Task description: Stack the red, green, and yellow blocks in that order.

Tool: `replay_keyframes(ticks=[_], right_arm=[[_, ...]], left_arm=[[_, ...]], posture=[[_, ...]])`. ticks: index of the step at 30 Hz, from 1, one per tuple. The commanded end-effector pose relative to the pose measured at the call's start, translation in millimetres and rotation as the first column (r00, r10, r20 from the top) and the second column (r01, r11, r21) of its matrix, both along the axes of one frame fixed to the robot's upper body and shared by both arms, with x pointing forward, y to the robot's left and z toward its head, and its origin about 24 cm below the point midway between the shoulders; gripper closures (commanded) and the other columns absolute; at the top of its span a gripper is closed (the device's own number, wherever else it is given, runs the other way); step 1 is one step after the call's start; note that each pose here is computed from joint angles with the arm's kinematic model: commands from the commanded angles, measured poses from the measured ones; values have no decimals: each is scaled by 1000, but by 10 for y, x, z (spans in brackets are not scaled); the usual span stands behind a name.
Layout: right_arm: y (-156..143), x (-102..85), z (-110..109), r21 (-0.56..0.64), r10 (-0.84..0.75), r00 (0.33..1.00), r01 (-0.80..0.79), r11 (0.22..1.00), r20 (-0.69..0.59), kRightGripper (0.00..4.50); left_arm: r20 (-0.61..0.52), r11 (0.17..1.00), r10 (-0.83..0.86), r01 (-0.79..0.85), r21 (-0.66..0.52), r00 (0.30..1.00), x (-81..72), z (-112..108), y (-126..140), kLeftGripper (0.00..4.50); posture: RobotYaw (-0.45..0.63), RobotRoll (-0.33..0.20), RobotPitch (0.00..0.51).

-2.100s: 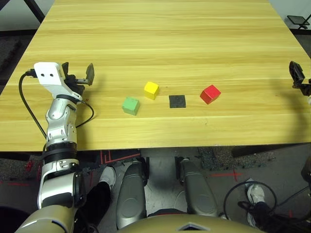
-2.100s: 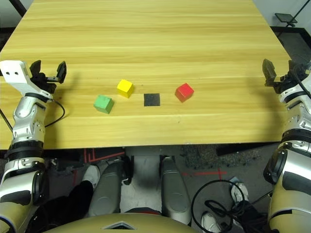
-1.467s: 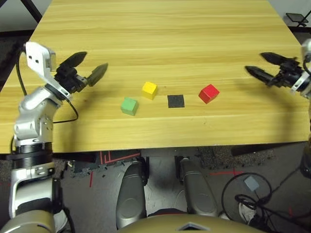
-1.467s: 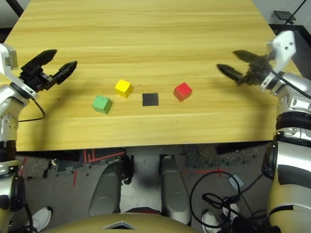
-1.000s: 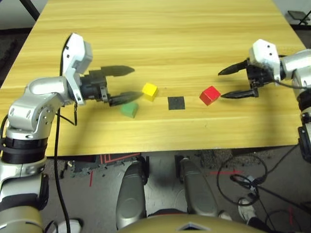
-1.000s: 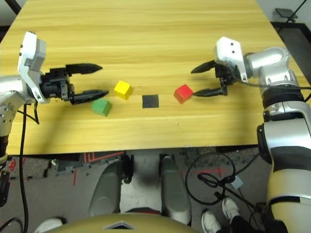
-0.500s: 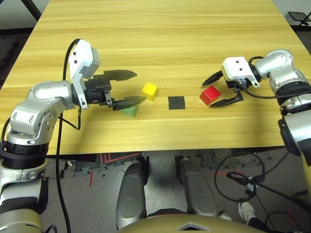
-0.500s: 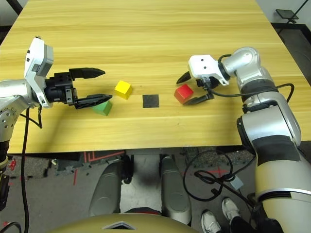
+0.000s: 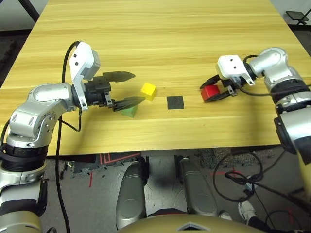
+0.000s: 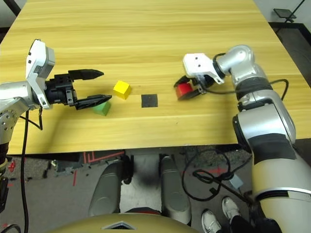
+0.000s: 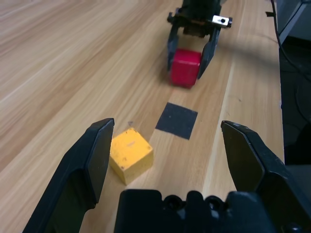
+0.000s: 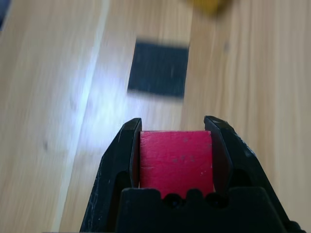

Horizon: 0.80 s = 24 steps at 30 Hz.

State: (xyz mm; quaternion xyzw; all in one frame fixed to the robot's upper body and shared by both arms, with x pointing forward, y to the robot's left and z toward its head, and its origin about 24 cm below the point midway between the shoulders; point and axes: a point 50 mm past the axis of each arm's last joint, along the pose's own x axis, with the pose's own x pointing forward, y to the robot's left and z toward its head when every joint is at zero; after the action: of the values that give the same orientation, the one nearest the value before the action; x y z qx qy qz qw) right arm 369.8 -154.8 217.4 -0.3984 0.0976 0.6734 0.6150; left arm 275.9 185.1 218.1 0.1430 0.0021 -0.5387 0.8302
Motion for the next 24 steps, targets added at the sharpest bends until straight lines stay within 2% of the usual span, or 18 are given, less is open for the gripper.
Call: replay_keyframes(ticks=[1, 8, 24], right_arm=[[234, -75, 33, 23, 18, 1000, -18, 1000, -9, 2449], [574, -227, 13, -3, 19, 1000, -19, 1000, -6, 2449], [607, -229, -193, -46, 12, 1000, -13, 999, -2, 2449]], left_arm=[[-36, 1000, 8, -8, 21, 999, 34, -83, -27, 0], [-33, 1000, 17, -16, 23, 999, 70, -97, -62, 0], [-4, 998, 61, -61, 4, 998, 57, -41, -63, 0]], posture=[[307, -82, 221], [336, -91, 230], [373, -75, 253]])
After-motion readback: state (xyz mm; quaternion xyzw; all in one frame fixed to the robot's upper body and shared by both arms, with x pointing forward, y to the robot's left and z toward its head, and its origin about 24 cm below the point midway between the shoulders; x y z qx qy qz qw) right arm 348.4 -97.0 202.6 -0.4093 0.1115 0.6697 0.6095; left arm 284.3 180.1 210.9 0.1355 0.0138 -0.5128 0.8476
